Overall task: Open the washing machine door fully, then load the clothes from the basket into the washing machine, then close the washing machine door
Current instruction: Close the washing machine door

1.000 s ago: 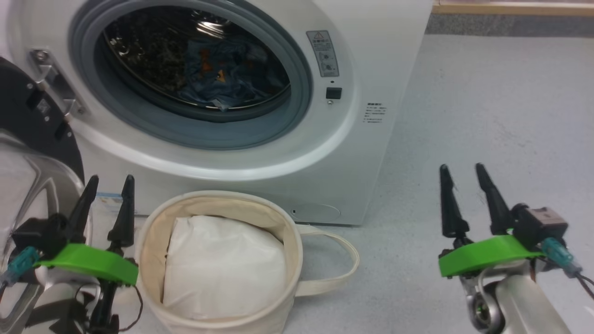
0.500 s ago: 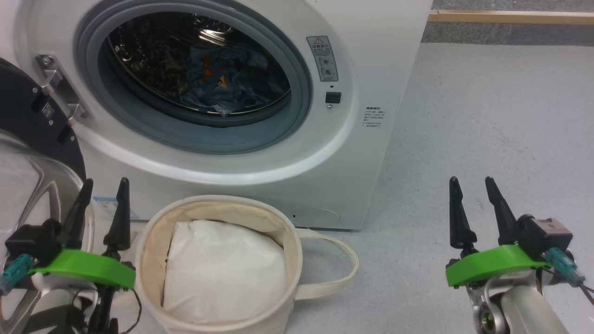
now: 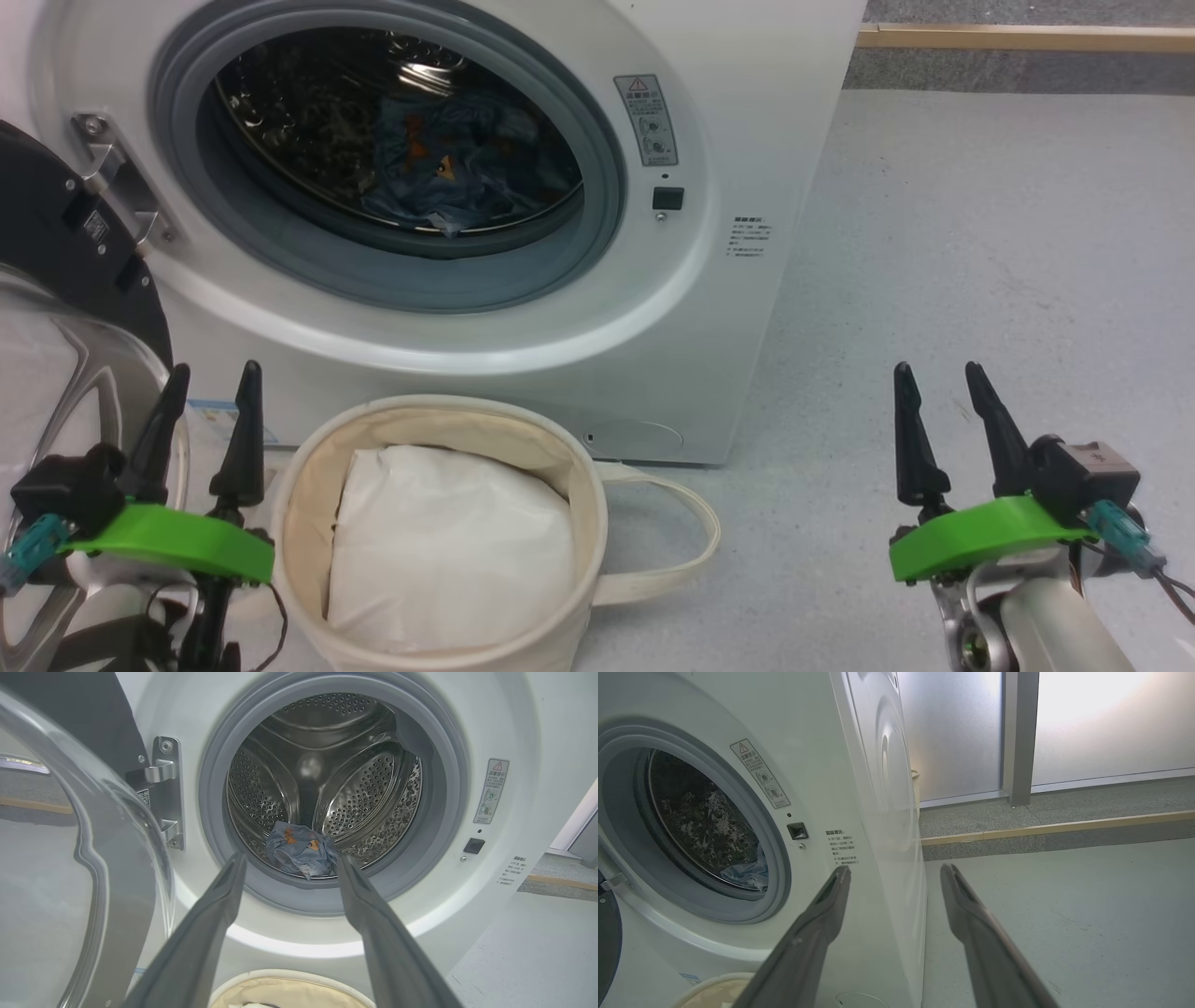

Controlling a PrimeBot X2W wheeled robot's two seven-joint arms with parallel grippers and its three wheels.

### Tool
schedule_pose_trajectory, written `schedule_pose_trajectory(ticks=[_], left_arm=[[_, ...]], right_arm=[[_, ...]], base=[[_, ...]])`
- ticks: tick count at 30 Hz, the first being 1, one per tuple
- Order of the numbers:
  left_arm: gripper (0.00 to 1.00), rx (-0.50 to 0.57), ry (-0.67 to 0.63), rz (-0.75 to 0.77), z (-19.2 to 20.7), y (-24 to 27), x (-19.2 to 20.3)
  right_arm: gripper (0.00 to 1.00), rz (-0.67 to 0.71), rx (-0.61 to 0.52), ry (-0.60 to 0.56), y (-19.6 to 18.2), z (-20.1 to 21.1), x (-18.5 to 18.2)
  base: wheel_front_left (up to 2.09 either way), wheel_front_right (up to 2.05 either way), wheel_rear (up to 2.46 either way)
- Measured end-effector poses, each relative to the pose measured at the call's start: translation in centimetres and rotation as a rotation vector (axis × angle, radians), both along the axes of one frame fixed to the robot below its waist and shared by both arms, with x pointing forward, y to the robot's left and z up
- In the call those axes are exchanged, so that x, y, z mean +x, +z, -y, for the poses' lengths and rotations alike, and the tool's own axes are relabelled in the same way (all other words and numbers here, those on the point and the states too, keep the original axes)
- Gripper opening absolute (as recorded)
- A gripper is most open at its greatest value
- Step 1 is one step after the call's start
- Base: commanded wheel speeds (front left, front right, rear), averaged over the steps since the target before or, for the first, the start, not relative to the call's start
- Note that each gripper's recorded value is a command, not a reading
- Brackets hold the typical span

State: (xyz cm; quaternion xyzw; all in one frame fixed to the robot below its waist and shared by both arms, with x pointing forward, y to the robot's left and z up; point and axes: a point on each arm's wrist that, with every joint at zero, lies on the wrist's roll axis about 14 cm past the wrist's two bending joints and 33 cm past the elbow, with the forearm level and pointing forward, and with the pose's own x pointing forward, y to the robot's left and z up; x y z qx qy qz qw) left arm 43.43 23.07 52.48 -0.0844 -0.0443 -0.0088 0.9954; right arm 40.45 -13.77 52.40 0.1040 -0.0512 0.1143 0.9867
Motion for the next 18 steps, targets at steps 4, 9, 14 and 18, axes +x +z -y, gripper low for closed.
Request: schedule_pose_trajectory(ticks=[4, 9, 14, 18], left_arm=[[1.00, -0.001, 0.001, 0.000, -0.02, 0.00, -0.01], [1.00, -0.005, 0.003, 0.003, -0.02, 0.11, -0.10], [1.00, -0.013, 0.010, 0.004, -0.11, 0.14, -0.27], [1.00, -0.019, 0.015, 0.005, -0.15, 0.18, -0.43]], right_arm=[[1.00, -0.004, 0.007, 0.004, -0.09, -0.14, -0.03], [1.00, -0.003, 0.006, 0.009, -0.02, -0.31, -0.13], [1.00, 0.002, 0.004, 0.015, 0.14, -0.46, -0.21], [1.00, 0.001, 0.007, 0.018, 0.19, -0.44, -0.24]], base=[[0.00, 0.00, 0.00], [-0.16, 0.09, 0.07], [-1.03, 0.44, 0.59], [-1.62, 1.00, 0.63]])
